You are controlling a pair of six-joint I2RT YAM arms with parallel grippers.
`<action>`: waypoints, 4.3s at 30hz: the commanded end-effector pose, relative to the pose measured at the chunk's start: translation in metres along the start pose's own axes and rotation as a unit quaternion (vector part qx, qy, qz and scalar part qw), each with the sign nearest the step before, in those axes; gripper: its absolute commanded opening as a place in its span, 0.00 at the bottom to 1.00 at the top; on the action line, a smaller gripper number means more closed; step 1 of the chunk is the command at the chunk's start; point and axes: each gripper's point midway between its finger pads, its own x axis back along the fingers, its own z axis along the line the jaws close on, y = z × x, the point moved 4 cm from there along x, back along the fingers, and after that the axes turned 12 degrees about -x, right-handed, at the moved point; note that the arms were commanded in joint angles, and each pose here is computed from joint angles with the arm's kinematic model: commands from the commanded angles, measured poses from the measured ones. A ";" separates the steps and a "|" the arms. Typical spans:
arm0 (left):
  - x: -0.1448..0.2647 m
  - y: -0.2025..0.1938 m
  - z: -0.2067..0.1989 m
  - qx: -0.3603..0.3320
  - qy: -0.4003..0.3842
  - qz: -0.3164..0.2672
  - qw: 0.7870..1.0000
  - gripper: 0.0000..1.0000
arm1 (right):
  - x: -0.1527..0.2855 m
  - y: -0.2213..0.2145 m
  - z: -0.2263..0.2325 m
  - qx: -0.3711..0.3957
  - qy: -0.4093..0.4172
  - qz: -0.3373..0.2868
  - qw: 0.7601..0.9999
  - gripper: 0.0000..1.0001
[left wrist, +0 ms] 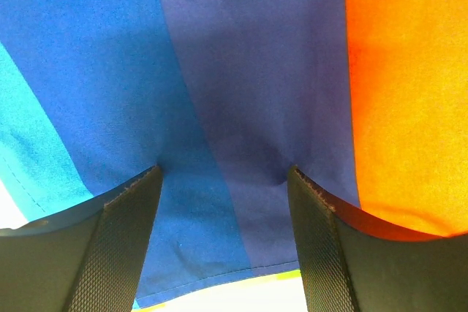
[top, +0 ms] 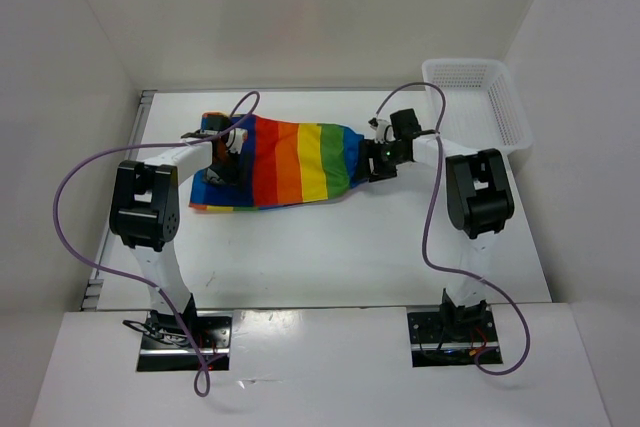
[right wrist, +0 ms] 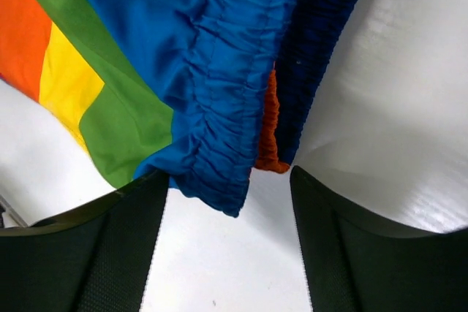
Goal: Fold and stack the shorts
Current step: Fold the shorts
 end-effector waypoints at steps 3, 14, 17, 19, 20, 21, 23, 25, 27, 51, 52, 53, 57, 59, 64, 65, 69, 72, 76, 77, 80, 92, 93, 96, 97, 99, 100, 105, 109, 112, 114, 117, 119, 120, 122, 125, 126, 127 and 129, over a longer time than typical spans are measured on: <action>-0.015 -0.057 0.001 -0.015 0.011 0.118 0.993 0.77 | -0.028 -0.003 -0.020 -0.020 -0.028 0.009 0.999 0.65; -0.020 -0.064 0.001 -0.016 0.011 0.133 0.991 0.77 | -0.038 0.005 -0.018 -0.020 -0.022 0.004 1.000 0.11; -0.020 -0.064 0.001 -0.016 0.011 0.133 0.991 0.77 | -0.032 0.009 -0.017 0.000 -0.031 -0.005 1.000 0.00; -0.020 -0.064 0.002 -0.017 0.016 0.134 0.991 0.77 | -0.026 0.010 -0.016 0.015 -0.036 -0.005 0.999 0.00; -0.019 -0.066 0.001 -0.017 0.014 0.138 0.990 0.77 | -0.017 0.014 -0.010 0.028 -0.033 -0.013 0.999 0.00; -0.016 -0.064 0.004 -0.017 0.022 0.134 0.991 0.77 | -0.012 0.011 -0.008 0.035 -0.034 -0.010 0.999 0.00; -0.011 -0.063 0.005 -0.018 0.027 0.134 0.991 0.77 | 0.005 0.002 -0.003 0.056 -0.036 -0.004 0.998 0.00; -0.003 -0.061 0.006 -0.017 0.029 0.126 0.991 0.77 | 0.014 -0.017 -0.007 0.059 -0.044 0.011 0.997 0.00; 0.005 -0.060 0.005 -0.011 0.017 0.121 0.992 0.78 | 0.030 -0.034 -0.005 0.075 -0.046 0.021 0.996 0.00; 0.046 -0.006 0.013 0.014 -0.030 0.031 0.999 0.88 | 0.035 -0.021 0.001 0.074 -0.036 0.006 0.997 0.92; 0.040 -0.007 0.017 0.014 -0.020 0.037 0.999 0.88 | 0.033 -0.020 -0.004 0.068 -0.049 0.003 0.996 0.92; 0.032 -0.014 0.016 0.014 -0.019 0.053 0.998 0.88 | 0.030 -0.012 -0.003 0.054 -0.054 -0.009 0.997 0.92; 0.006 -0.024 0.022 0.018 -0.006 0.074 0.997 0.88 | 0.017 -0.008 -0.017 -0.004 -0.092 -0.020 0.996 0.88; -0.008 -0.037 0.023 0.016 0.002 0.106 0.994 0.88 | 0.014 -0.010 -0.021 -0.012 -0.100 -0.017 0.995 0.85; -0.008 -0.037 0.023 0.016 0.002 0.106 0.994 0.88 | 0.008 -0.022 -0.035 -0.006 -0.121 0.000 0.993 0.71; -0.008 -0.037 0.023 0.016 0.002 0.106 0.994 0.88 | 0.005 -0.024 -0.033 -0.009 -0.109 0.007 0.994 0.59; -0.012 -0.043 0.020 0.017 -0.005 0.115 0.993 0.88 | 0.005 -0.021 -0.024 -0.002 -0.078 0.010 0.997 0.26; -0.012 -0.048 0.018 0.017 -0.008 0.124 0.992 0.87 | 0.008 -0.008 -0.018 0.022 -0.069 -0.002 0.997 0.12; -0.011 -0.049 0.015 0.018 -0.017 0.122 0.992 0.85 | 0.023 0.014 -0.004 0.070 -0.062 -0.030 0.995 0.01; -0.008 -0.047 0.014 0.018 -0.021 0.115 0.993 0.83 | 0.024 0.020 -0.002 0.082 -0.060 -0.036 0.994 0.01; -0.006 -0.047 0.010 0.020 -0.036 0.110 0.993 0.73 | 0.041 0.030 0.009 0.136 -0.054 -0.048 0.988 0.01; 0.127 0.104 -0.005 -0.041 -0.020 -0.156 0.987 0.85 | 0.089 0.024 -0.003 0.272 -0.143 -0.056 0.950 0.01; 0.122 0.113 -0.035 -0.068 -0.063 -0.158 0.983 0.85 | 0.087 0.020 -0.006 0.270 -0.143 -0.050 0.951 0.01; 0.106 0.139 -0.083 -0.110 -0.130 -0.161 0.972 0.85 | 0.083 0.021 -0.014 0.279 -0.156 -0.044 0.947 0.01; 0.102 0.145 -0.099 -0.121 -0.167 -0.165 0.965 0.85 | 0.085 0.028 -0.012 0.287 -0.161 -0.053 0.943 0.01; 0.087 0.161 -0.122 -0.138 -0.205 -0.170 0.954 0.85 | 0.085 0.035 -0.014 0.293 -0.171 -0.060 0.939 0.01; 0.086 0.167 -0.141 -0.152 -0.235 -0.178 0.944 0.85 | 0.086 0.040 -0.014 0.293 -0.177 -0.063 0.937 0.01; 0.071 0.197 -0.184 -0.185 -0.281 -0.200 0.920 0.85 | 0.084 0.044 -0.012 0.301 -0.172 -0.067 0.936 0.01; 0.055 0.205 -0.201 -0.196 -0.294 -0.200 0.914 0.85 | 0.082 0.040 -0.014 0.299 -0.172 -0.062 0.936 0.01; 0.029 0.204 -0.210 -0.197 -0.303 -0.185 0.914 0.85 | 0.081 0.037 -0.016 0.298 -0.173 -0.058 0.937 0.01; 0.007 0.200 -0.222 -0.202 -0.301 -0.171 0.916 0.85 | 0.081 0.037 -0.016 0.298 -0.173 -0.058 0.937 0.01; -0.019 0.196 -0.232 -0.210 -0.273 -0.154 0.926 0.86 | 0.080 0.039 -0.015 0.300 -0.168 -0.062 0.937 0.01; -0.035 0.192 -0.233 -0.211 -0.251 -0.142 0.934 0.88 | 0.082 0.042 -0.013 0.301 -0.168 -0.066 0.936 0.01; -0.038 0.193 -0.232 -0.210 -0.247 -0.142 0.935 0.88 | 0.081 0.044 -0.014 0.301 -0.172 -0.066 0.936 0.01; -0.045 0.190 -0.231 -0.209 -0.242 -0.135 0.938 0.90 | 0.082 0.050 -0.011 0.300 -0.172 -0.077 0.935 0.01; -0.046 0.189 -0.233 -0.210 -0.247 -0.136 0.936 0.91 | 0.089 0.062 -0.003 0.305 -0.171 -0.094 0.932 0.01; -0.046 0.189 -0.234 -0.210 -0.251 -0.136 0.935 0.91 | 0.089 0.062 -0.003 0.305 -0.171 -0.094 0.932 0.01; -0.032 0.194 -0.235 -0.212 -0.257 -0.148 0.931 0.91 | 0.091 0.066 -0.001 0.307 -0.170 -0.100 0.931 0.01; -0.015 0.198 -0.233 -0.212 -0.256 -0.155 0.930 0.91 | 0.090 0.069 -0.002 0.311 -0.176 -0.100 0.929 0.01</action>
